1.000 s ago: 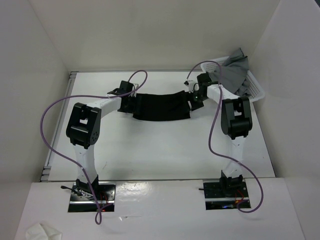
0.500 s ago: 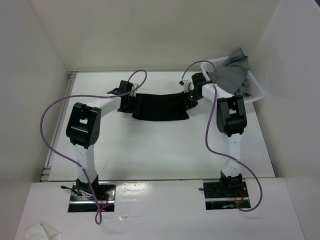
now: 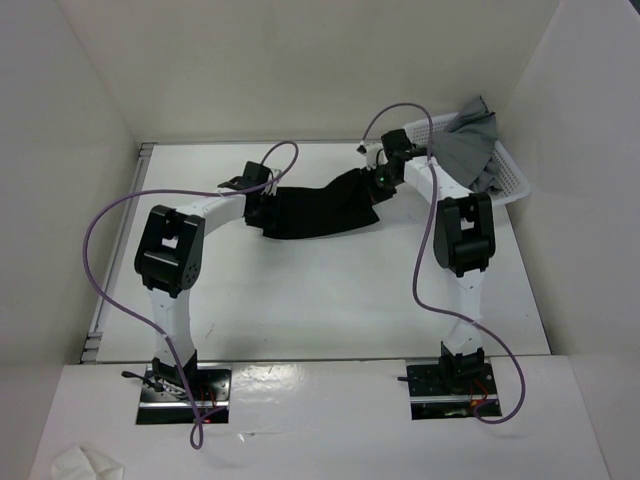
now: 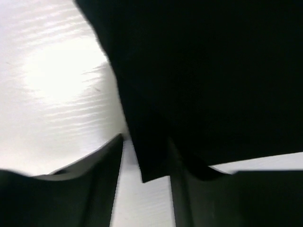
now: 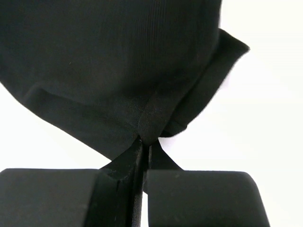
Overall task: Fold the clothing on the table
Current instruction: Fold the skirt
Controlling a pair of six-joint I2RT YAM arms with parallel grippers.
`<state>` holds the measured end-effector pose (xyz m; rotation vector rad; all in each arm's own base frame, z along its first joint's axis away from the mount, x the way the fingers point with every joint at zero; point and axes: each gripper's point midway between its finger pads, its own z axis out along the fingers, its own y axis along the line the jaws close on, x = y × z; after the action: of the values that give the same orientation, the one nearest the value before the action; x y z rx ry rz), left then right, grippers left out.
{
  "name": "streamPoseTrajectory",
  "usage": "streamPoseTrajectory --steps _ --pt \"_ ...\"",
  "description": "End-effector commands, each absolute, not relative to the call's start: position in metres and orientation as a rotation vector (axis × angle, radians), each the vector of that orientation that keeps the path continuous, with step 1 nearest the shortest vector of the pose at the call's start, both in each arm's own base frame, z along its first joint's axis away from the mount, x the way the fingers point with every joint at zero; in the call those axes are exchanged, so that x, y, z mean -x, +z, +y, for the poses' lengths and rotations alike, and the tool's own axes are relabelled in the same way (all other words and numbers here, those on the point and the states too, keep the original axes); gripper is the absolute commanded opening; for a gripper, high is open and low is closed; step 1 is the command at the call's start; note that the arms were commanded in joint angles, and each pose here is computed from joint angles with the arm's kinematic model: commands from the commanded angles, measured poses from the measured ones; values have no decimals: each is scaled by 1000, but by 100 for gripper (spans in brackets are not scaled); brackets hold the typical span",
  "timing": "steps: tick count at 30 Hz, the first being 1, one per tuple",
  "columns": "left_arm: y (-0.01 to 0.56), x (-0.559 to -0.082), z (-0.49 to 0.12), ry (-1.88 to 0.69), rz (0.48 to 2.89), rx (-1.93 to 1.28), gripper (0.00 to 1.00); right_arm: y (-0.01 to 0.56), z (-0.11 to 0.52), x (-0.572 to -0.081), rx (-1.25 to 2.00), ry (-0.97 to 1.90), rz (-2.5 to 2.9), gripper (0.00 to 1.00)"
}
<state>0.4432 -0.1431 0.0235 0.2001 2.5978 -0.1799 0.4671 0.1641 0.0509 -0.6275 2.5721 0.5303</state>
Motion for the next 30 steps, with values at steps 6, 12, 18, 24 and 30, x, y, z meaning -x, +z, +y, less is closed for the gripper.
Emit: streamPoseTrajectory --steps 6,12,18,24,30 --pt "11 -438 -142 -153 2656 -199 10 158 183 -483 648 480 2367 0" --pt "18 -438 -147 -158 2646 -211 8 170 218 -468 747 463 2334 0" --pt "18 -438 -147 -158 2646 -211 13 179 242 -461 803 452 2306 0" --pt "19 -436 -146 -158 2646 -211 15 184 259 -458 850 463 2283 0" --pt "16 -433 -145 -156 2655 -211 18 190 270 -461 867 458 2267 0"
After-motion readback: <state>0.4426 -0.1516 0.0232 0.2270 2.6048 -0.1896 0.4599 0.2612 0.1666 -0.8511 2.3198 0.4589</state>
